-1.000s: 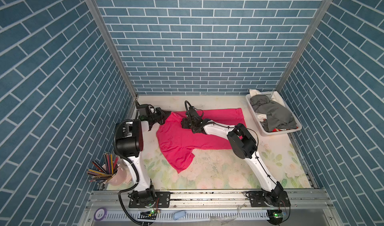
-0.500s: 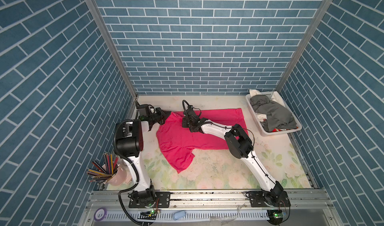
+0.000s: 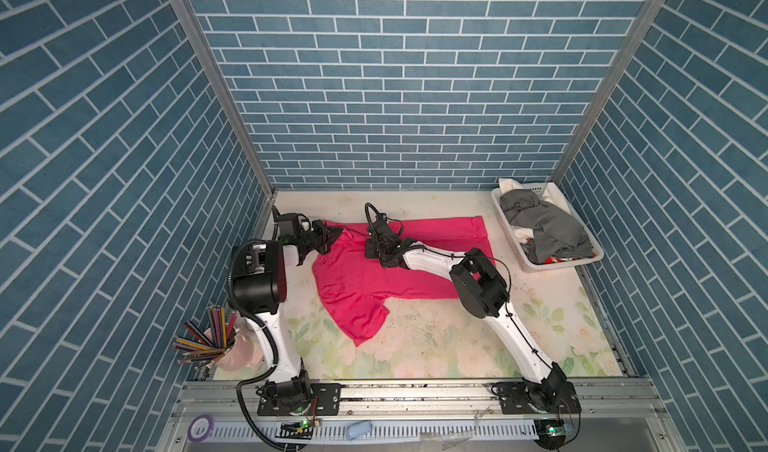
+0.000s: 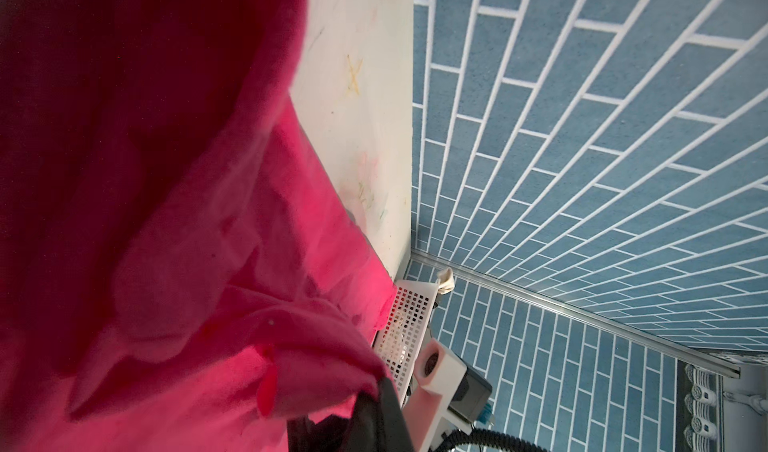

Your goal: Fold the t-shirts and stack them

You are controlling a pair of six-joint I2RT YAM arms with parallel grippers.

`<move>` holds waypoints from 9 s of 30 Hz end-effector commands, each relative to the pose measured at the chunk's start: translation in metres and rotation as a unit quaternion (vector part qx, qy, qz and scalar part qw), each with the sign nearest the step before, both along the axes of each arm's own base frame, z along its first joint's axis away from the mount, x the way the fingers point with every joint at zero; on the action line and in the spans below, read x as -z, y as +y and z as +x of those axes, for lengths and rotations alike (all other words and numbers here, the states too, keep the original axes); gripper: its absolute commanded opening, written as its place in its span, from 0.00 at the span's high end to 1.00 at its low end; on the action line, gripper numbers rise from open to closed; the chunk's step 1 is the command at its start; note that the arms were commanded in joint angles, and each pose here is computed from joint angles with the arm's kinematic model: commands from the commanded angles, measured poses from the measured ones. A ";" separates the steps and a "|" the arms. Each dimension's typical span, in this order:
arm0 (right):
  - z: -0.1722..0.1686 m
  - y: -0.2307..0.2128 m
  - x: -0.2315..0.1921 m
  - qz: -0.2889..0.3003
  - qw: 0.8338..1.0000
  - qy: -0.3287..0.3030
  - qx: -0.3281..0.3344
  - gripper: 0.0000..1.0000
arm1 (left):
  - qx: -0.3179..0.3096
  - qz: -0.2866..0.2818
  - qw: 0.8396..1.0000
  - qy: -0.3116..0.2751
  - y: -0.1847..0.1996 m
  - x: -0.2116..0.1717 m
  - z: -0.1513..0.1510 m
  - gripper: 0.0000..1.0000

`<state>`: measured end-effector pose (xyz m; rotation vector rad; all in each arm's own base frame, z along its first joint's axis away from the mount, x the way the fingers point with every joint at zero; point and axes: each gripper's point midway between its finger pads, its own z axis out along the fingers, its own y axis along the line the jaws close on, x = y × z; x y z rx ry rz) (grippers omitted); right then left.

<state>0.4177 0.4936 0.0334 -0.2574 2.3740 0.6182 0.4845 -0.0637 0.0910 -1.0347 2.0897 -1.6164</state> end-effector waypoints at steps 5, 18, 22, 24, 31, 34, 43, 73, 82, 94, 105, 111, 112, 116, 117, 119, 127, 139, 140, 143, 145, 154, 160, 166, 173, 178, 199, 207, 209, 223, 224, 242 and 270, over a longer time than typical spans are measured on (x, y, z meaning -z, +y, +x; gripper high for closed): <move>-0.031 -0.006 -0.037 0.010 0.999 0.012 -0.040 1.00 | 0.008 0.014 1.000 -0.004 -0.001 -0.007 -0.021 0.90; -0.066 -0.022 -0.050 0.009 0.995 0.032 -0.098 1.00 | 0.019 0.099 0.995 0.019 0.017 -0.011 -0.042 0.23; -0.076 -0.028 -0.048 0.007 0.993 0.041 -0.108 1.00 | 0.008 0.139 0.990 0.005 0.026 -0.023 -0.031 0.16; -0.079 -0.029 -0.047 0.007 0.993 0.045 -0.112 1.00 | 0.011 0.142 0.990 -0.005 0.022 -0.028 -0.020 0.14; -0.075 -0.025 -0.034 0.011 0.990 0.071 -0.119 0.86 | 0.042 0.163 0.986 -0.013 -0.017 -0.017 0.025 0.14; -0.071 -0.029 -0.041 0.022 0.989 0.078 -0.123 0.67 | 0.044 0.154 0.987 0.001 -0.021 0.002 0.037 0.14; -0.037 -0.079 -0.073 0.035 0.993 0.060 -0.097 0.33 | 0.037 0.179 0.983 0.034 -0.004 0.041 0.056 0.13; 0.068 -0.152 -0.029 0.100 0.989 0.083 -0.071 0.12 | 0.051 0.313 0.948 -0.014 0.031 -0.004 0.105 0.13; 0.046 -0.146 -0.076 0.120 0.988 0.053 -0.086 0.07 | 0.060 0.373 0.925 0.024 0.037 -0.021 -0.038 0.14; -0.008 -0.106 -0.082 0.171 0.974 0.083 -0.122 0.04 | 0.097 0.279 0.954 0.044 -0.001 0.029 -0.076 0.14; -0.050 -0.070 -0.048 0.184 0.965 0.129 -0.133 0.04 | 0.095 0.275 0.956 0.031 -0.011 0.040 -0.058 0.17; -0.051 -0.072 -0.048 0.182 0.965 0.130 -0.133 0.04 | 0.091 0.276 0.957 0.018 -0.013 0.037 -0.052 0.20; -0.052 -0.072 -0.048 0.181 0.966 0.129 -0.134 0.04 | 0.089 0.279 0.956 0.013 -0.013 0.033 -0.051 0.20; -0.054 -0.072 -0.045 0.186 0.964 0.133 -0.135 0.04 | 0.089 0.282 0.955 0.001 -0.016 0.029 -0.045 0.20; -0.055 -0.071 -0.045 0.189 0.963 0.135 -0.136 0.04 | 0.091 0.282 0.955 0.002 -0.017 0.031 -0.044 0.20; -0.055 -0.071 -0.047 0.196 0.962 0.134 -0.136 0.04 | 0.091 0.283 0.955 -0.001 -0.019 0.034 -0.040 0.20; -0.057 -0.074 -0.048 0.199 0.962 0.131 -0.136 0.04 | 0.079 0.267 0.960 -0.041 -0.030 0.023 -0.019 0.20; -0.054 -0.073 -0.047 0.202 0.961 0.132 -0.135 0.04 | 0.103 0.229 0.965 -0.072 -0.050 -0.011 -0.036 0.20; -0.052 -0.071 -0.048 0.203 0.961 0.131 -0.136 0.04 | 0.105 0.225 0.966 -0.073 -0.051 -0.014 -0.038 0.20; -0.050 -0.068 -0.052 0.211 0.959 0.131 -0.137 0.04 | 0.107 0.218 0.967 -0.078 -0.053 -0.021 -0.042 0.20; -0.049 -0.066 -0.055 0.219 0.957 0.130 -0.139 0.04 | 0.111 0.213 0.968 -0.077 -0.054 -0.024 -0.045 0.19; -0.045 -0.061 -0.062 0.239 0.952 0.134 -0.137 0.04 | 0.115 0.177 0.975 -0.063 -0.061 -0.020 -0.066 0.20; -0.041 -0.061 -0.060 0.253 0.948 0.141 -0.133 0.04 | 0.107 0.146 0.981 -0.066 -0.066 -0.039 -0.084 0.19; -0.040 -0.061 -0.061 0.254 0.947 0.140 -0.137 0.04 | 0.092 0.143 0.982 -0.078 -0.057 -0.072 -0.094 0.19; -0.052 -0.063 -0.044 0.185 0.966 0.135 -0.123 0.07 | 0.088 0.171 0.980 -0.046 -0.033 -0.052 -0.092 0.19; -0.058 -0.055 -0.027 0.138 0.975 0.125 -0.122 0.18 | 0.085 0.171 0.980 -0.047 -0.034 -0.040 -0.066 0.19; -0.061 -0.033 0.015 0.030 0.989 0.107 -0.100 0.58 | 0.077 0.214 0.974 0.016 -0.027 0.045 0.026 0.19; -0.059 -0.027 -0.026 0.054 0.988 0.078 -0.119 1.00 | 0.063 0.230 0.970 0.040 -0.009 0.074 0.034 0.19; -0.063 -0.027 -0.048 0.067 0.987 0.067 -0.131 1.00 | 0.065 0.234 0.969 0.046 -0.006 0.080 0.037 0.19; -0.070 -0.048 -0.062 0.103 0.978 0.104 -0.150 0.91 | 0.069 0.270 0.959 0.050 0.012 0.096 0.064 0.19; -0.071 -0.050 -0.058 0.100 0.978 0.105 -0.147 0.91 | 0.073 0.275 0.957 0.051 0.013 0.098 0.066 0.19; 0.018 -0.223 -0.088 0.068 0.996 0.052 0.005 0.04 | 0.103 0.377 0.920 -0.010 0.009 0.018 0.100 0.15; 0.122 -0.339 0.029 0.081 0.982 0.126 0.111 0.03 | 0.098 0.325 0.937 0.079 0.024 0.106 0.077 0.14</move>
